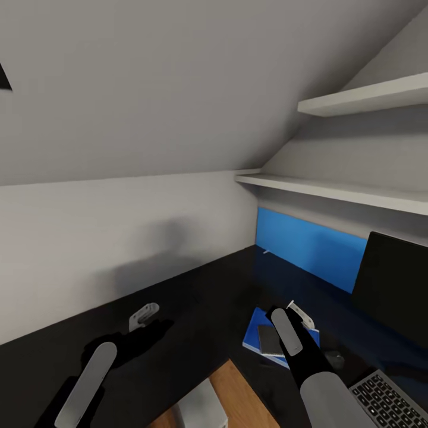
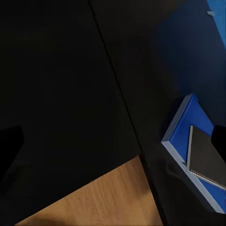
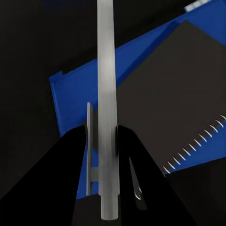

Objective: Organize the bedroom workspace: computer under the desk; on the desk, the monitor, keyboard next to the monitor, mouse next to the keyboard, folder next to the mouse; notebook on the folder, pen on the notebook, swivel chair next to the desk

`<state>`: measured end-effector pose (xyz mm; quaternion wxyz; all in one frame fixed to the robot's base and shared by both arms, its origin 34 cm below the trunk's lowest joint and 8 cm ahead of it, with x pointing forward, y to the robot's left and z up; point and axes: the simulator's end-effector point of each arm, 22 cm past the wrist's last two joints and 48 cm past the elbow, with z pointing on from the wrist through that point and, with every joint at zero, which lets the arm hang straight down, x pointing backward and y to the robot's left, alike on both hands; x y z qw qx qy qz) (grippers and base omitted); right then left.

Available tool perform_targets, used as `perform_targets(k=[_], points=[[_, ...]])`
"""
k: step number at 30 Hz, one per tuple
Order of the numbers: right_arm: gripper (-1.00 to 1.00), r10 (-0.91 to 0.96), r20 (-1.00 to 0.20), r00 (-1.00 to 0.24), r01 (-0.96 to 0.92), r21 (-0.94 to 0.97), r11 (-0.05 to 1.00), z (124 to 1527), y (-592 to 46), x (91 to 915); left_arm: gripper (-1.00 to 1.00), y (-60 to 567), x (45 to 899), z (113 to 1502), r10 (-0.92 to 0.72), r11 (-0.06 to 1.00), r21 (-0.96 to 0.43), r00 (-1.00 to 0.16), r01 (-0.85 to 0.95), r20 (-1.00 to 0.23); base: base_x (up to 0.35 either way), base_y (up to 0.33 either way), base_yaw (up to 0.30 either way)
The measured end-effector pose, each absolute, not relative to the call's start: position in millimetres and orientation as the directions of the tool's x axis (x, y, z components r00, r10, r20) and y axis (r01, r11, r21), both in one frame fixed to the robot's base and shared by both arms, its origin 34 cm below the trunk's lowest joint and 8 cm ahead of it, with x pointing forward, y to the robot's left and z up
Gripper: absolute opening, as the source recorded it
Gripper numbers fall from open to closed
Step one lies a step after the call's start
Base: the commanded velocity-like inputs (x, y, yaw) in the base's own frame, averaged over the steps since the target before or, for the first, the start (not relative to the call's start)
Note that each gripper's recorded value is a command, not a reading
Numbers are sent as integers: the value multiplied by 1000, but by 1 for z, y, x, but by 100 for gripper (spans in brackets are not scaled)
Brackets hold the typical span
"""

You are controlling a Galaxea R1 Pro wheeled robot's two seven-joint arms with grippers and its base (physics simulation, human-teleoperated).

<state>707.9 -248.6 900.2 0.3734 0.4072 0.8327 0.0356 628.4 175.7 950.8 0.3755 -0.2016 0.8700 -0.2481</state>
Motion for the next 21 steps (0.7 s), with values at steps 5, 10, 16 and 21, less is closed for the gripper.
perform_targets(k=[5, 10, 16, 21], points=[[-100, 704, -594, -389, 653, 362, 665, 894, -249, 709, 100, 176, 629, 945, -538, 794, -585, -638, -164, -551, 0, 0, -5], [-100, 704, -593, -390, 654, 361, 665, 887, -249, 709, 100, 176, 629, 938, -537, 794, -585, -640, -163, -549, 0, 0, -141], [-100, 704, -593, -390, 655, 359, 665, 878, -249, 709, 100, 176, 630, 929, -536, 794, -585, -641, -163, -549, 0, 0, -203], [-100, 705, -594, -388, 657, 358, 664, 871, -250, 710, 100, 176, 630, 923, -536, 795, -585, -641, -162, -550, 0, 0, -56]])
